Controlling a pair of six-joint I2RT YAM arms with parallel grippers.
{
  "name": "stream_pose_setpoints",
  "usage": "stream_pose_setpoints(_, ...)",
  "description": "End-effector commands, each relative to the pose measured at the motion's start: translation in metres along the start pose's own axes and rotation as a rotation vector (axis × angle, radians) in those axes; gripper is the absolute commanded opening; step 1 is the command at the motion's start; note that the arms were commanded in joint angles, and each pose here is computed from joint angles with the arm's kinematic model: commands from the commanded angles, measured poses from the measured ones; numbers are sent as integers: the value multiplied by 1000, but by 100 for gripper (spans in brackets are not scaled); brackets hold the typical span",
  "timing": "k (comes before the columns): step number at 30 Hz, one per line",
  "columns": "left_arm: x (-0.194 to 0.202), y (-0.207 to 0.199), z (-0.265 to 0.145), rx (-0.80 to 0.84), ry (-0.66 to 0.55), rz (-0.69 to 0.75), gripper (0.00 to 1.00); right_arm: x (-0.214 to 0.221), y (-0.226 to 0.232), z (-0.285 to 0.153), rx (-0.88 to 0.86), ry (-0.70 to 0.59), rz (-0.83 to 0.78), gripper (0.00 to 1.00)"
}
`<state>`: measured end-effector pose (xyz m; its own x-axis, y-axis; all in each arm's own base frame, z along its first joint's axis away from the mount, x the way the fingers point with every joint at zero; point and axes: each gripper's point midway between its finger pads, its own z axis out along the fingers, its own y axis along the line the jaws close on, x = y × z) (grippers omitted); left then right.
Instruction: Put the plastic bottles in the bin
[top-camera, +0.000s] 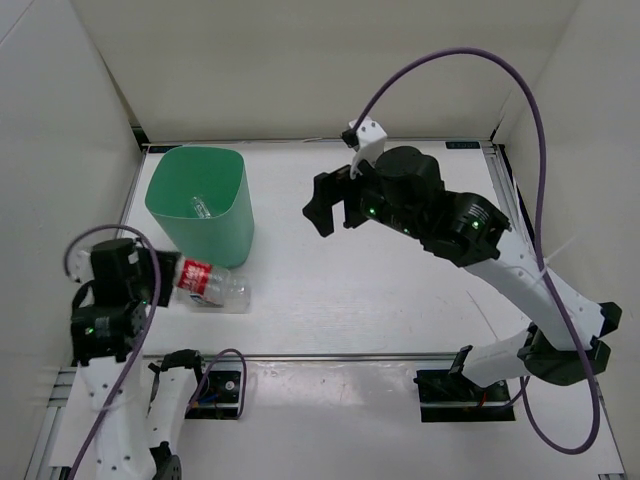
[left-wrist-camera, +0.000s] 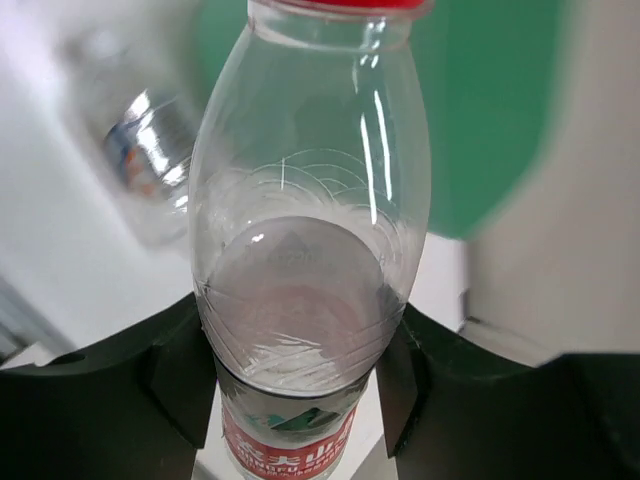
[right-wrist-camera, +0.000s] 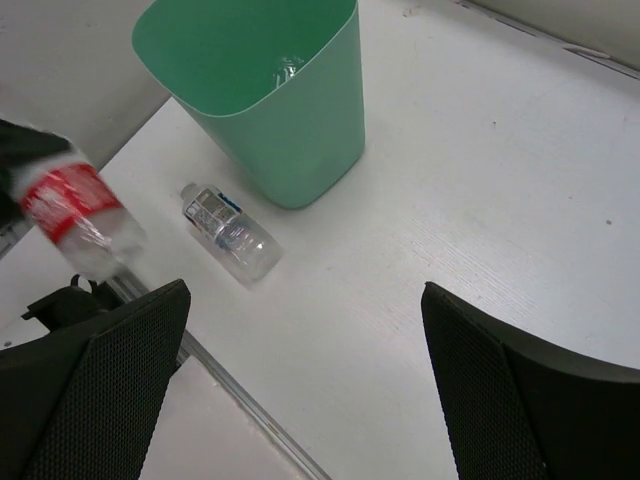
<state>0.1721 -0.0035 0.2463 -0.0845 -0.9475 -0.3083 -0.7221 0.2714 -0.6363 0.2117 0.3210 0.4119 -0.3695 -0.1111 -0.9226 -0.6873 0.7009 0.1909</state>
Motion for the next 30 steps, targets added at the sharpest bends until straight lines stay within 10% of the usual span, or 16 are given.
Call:
stream_pose_setpoints(1,-55,-41,-63,109,-228,50,54,2,-4,-6,21,-15,30,100)
stream_pose_setpoints(6,-119,-111,-67,183,-490,210,58,9,1,-3,-8,9,36,100)
stream_pose_setpoints(16,-143,-193,-1,203,-537,313,59,-3,10,-10,-53,-7,41,100)
stream_pose_setpoints(20,-123,-216,1,260,-505,445,85,1,10,-11,-57,13,27,100)
stream_pose_setpoints(22,-126,-214,-25,304,-539,441,100,4,9,-11,-54,21,25,100)
stream_pose_setpoints(30,-114,-151,-89,380,-552,394,100,16,3,-11,-37,50,34,100)
